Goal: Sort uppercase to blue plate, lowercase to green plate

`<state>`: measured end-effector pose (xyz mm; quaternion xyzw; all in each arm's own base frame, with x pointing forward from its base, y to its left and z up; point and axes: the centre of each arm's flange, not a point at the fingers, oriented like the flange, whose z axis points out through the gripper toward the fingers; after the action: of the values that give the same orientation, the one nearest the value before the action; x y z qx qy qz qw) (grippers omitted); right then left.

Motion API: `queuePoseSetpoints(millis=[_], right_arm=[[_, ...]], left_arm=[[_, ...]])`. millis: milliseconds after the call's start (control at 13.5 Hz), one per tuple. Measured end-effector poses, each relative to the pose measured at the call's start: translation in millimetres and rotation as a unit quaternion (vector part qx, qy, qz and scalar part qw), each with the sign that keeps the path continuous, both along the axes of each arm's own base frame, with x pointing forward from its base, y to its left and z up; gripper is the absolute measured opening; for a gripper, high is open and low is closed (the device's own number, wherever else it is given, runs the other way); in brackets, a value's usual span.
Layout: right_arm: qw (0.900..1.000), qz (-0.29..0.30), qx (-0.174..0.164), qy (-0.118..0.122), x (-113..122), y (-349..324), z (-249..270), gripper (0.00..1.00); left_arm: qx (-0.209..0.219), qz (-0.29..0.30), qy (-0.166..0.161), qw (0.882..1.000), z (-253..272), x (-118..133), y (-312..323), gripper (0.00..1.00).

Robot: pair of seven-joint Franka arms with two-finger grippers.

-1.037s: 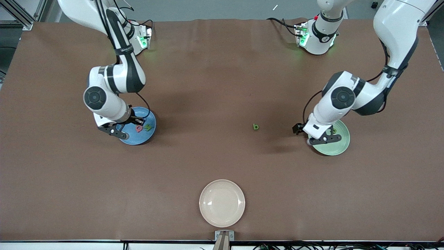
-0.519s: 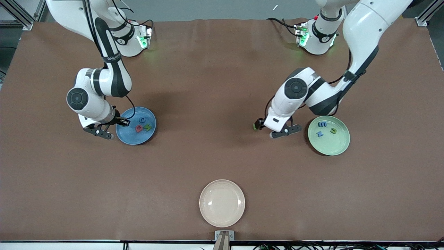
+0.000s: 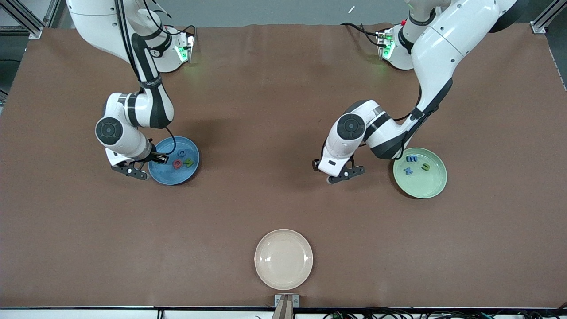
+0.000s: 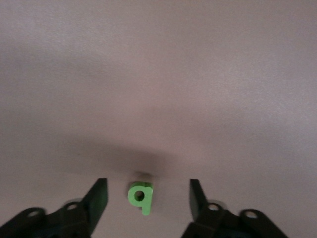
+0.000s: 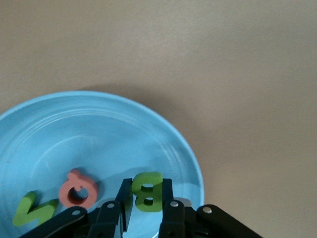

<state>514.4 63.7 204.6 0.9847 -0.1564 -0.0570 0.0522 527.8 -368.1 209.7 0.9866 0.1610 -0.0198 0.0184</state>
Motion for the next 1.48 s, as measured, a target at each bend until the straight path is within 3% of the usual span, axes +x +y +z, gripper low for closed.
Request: queuePoseSetpoints(millis=[148,1037,1111,1333,1481], right_arm=[[1.0,-0.001,0.008,0.001,-1.5,8.5,-1.7,0.28],[1.0,-0.009,0.021,0.006,-5.1,20.1,-8.0,0.31],[1.0,-0.009,0.021,0.006,-5.1,20.1,-8.0,0.35],[1.0,-0.009,0.023,0.015,-4.2,21.7,-6.5,0.67],[0.999,-0.005,0.03,0.041,5.6,27.1,7.0,0.89]], left_arm=[[0.0,0.001,0.004,1.0,-4.8,0.3,-0.7,0.63],[0.008,-0.004,0.027,1.0,-27.9,-12.0,1.5,0.58],[0.008,-0.004,0.028,1.0,-28.1,-12.3,1.5,0.57],[0.008,-0.005,0.028,1.0,-28.5,-13.7,0.2,0.53],[0.008,-0.008,0.028,1.0,-28.7,-15.5,-2.1,0.51]])
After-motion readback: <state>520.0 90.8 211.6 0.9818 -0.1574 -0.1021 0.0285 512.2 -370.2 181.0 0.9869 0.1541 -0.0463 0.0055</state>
